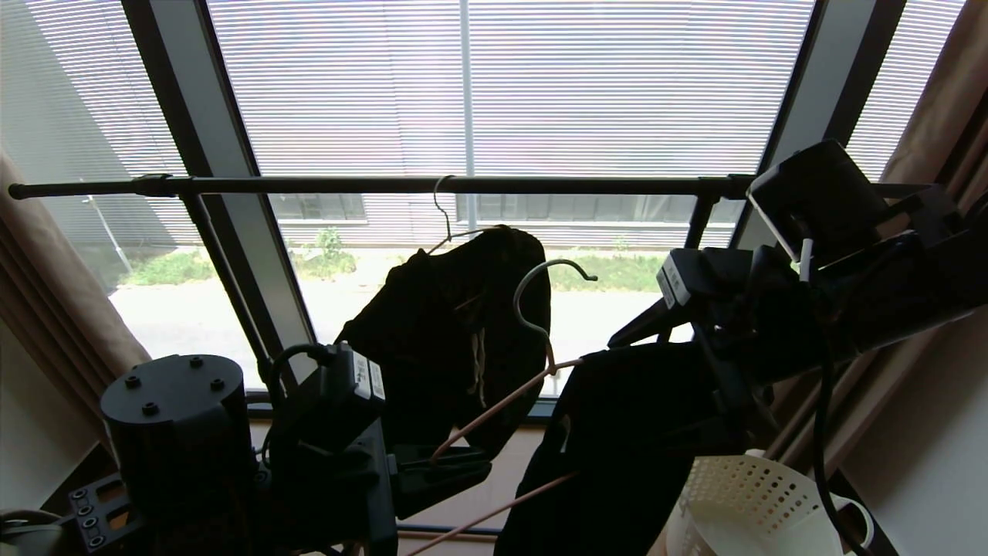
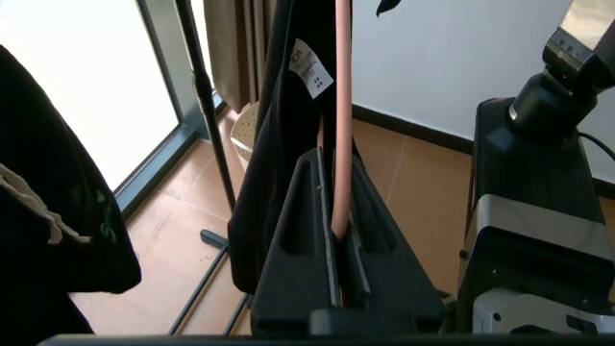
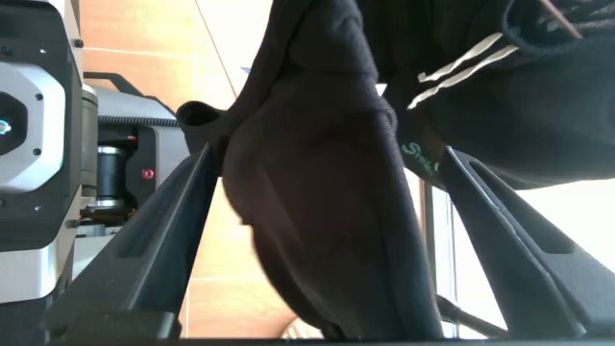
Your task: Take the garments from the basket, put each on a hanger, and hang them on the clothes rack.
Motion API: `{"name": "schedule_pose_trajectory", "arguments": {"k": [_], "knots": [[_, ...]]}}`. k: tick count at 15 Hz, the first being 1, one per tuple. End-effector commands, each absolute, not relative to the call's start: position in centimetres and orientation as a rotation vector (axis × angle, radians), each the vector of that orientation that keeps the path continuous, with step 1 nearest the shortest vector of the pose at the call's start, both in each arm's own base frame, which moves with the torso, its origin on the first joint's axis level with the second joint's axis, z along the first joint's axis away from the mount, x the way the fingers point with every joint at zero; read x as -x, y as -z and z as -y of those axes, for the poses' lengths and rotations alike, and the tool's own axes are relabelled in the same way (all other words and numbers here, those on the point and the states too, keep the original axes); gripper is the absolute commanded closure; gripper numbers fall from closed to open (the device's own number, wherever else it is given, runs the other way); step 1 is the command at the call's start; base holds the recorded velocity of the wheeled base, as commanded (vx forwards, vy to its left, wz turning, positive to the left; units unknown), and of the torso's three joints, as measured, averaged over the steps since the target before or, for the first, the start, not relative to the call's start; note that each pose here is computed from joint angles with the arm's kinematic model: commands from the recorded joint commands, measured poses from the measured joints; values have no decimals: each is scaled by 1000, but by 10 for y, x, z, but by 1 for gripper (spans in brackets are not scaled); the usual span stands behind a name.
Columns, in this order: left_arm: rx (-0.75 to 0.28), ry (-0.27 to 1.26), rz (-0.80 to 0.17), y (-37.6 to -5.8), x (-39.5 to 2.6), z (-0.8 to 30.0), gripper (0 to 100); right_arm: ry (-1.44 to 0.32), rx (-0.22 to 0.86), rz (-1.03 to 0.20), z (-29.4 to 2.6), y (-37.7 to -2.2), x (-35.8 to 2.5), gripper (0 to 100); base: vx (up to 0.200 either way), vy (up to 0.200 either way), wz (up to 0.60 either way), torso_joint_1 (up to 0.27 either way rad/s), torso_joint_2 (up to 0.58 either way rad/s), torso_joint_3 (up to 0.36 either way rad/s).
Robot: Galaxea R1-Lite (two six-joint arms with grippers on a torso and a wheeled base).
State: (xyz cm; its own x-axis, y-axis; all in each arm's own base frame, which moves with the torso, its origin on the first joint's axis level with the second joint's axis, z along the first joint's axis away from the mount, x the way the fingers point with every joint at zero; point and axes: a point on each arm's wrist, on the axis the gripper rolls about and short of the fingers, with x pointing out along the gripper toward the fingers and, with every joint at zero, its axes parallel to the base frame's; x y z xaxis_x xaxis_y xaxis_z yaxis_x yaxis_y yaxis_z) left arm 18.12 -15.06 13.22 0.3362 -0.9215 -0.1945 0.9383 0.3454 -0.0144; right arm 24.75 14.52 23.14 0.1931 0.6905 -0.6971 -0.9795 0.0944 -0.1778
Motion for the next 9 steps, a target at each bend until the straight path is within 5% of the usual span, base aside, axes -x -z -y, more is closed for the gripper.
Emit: {"name": "schedule_pose_trajectory", "arguments": {"k": [1, 9], "knots": [[-107, 1216, -179, -132, -181, 151, 100, -1324, 707, -512, -147, -230, -248, 100, 0, 0, 0, 0, 0, 0], [-107, 1214, -170, -133, -181, 150, 100, -1330, 711, -514, -149, -228, -248, 100, 0, 0, 0, 0, 0, 0]]}}
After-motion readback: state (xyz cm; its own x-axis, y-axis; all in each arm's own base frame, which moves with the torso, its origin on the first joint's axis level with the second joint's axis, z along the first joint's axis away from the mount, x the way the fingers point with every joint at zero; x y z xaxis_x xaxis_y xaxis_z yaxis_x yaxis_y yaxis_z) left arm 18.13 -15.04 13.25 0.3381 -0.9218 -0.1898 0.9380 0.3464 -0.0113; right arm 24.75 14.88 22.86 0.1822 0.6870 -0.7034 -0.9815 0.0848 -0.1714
